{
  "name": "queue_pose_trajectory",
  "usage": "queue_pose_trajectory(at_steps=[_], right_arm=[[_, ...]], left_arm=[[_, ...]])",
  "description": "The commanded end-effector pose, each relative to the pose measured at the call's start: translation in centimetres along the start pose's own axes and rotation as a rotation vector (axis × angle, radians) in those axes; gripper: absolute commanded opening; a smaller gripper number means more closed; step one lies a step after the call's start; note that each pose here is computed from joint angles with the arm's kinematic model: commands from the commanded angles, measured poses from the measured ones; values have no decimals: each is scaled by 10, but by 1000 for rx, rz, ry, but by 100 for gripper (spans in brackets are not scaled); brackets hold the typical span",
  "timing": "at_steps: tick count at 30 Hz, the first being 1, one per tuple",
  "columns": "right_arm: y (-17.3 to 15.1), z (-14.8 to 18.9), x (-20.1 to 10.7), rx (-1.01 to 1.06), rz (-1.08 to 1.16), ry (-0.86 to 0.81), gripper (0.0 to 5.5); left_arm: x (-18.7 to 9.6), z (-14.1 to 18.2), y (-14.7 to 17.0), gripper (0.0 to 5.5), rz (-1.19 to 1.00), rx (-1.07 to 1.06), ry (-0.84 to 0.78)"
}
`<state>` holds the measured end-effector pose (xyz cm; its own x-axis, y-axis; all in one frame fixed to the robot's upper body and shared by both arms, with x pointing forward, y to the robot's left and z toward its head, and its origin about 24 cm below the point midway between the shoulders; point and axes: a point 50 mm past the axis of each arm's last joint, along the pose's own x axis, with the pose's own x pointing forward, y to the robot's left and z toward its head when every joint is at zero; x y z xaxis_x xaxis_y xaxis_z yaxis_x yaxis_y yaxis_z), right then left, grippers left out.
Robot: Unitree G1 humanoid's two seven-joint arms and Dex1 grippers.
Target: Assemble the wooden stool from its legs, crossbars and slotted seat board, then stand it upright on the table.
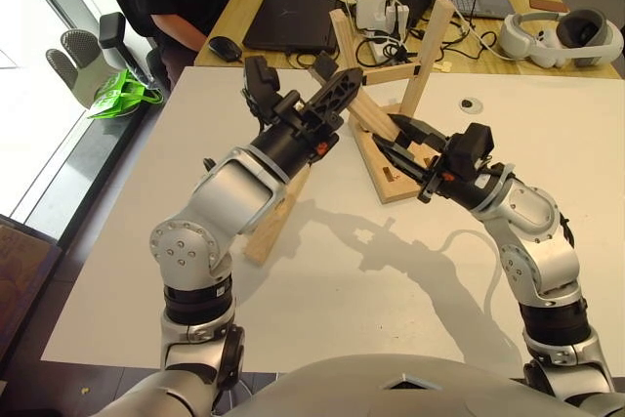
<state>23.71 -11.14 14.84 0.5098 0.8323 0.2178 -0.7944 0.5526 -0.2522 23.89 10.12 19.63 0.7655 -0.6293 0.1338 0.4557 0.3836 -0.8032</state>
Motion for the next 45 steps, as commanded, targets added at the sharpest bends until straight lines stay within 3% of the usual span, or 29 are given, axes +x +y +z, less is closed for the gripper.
queue_pose_trajectory(at_steps=[1, 4, 7, 12, 16, 21, 26, 34, 45], right_arm=[[-14, -8, -4, -33, -52, 84, 165], [-14, -7, -3, -30, -32, 82, 217], [-12, -5, -3, 14, 25, 99, 233], [-9, -12, -30, 142, 272, 317, 233], [-15, -20, -52, 162, 314, 464, 233], [-15, -18, -41, 226, 77, 349, 233], [14, -9, -14, 513, -233, 120, 233], [20, -10, -3, 650, -582, 39, 233], [22, -31, -9, 757, -745, 55, 233]], left_arm=[[-1, -7, -16, 45, -113, 36, 56], [-1, -7, -14, 40, -99, 52, 58], [-1, -6, -8, 40, -65, 53, 55], [-3, 12, 13, 40, 76, 95, -37], [-12, 38, 40, 40, 303, 278, -144], [-29, 24, 59, 40, 500, 622, -68], [-40, -7, 72, 40, 515, 921, 100], [-50, 11, 82, 40, 558, 1040, 28], [-55, 6, 90, 40, 568, 1076, 39]])
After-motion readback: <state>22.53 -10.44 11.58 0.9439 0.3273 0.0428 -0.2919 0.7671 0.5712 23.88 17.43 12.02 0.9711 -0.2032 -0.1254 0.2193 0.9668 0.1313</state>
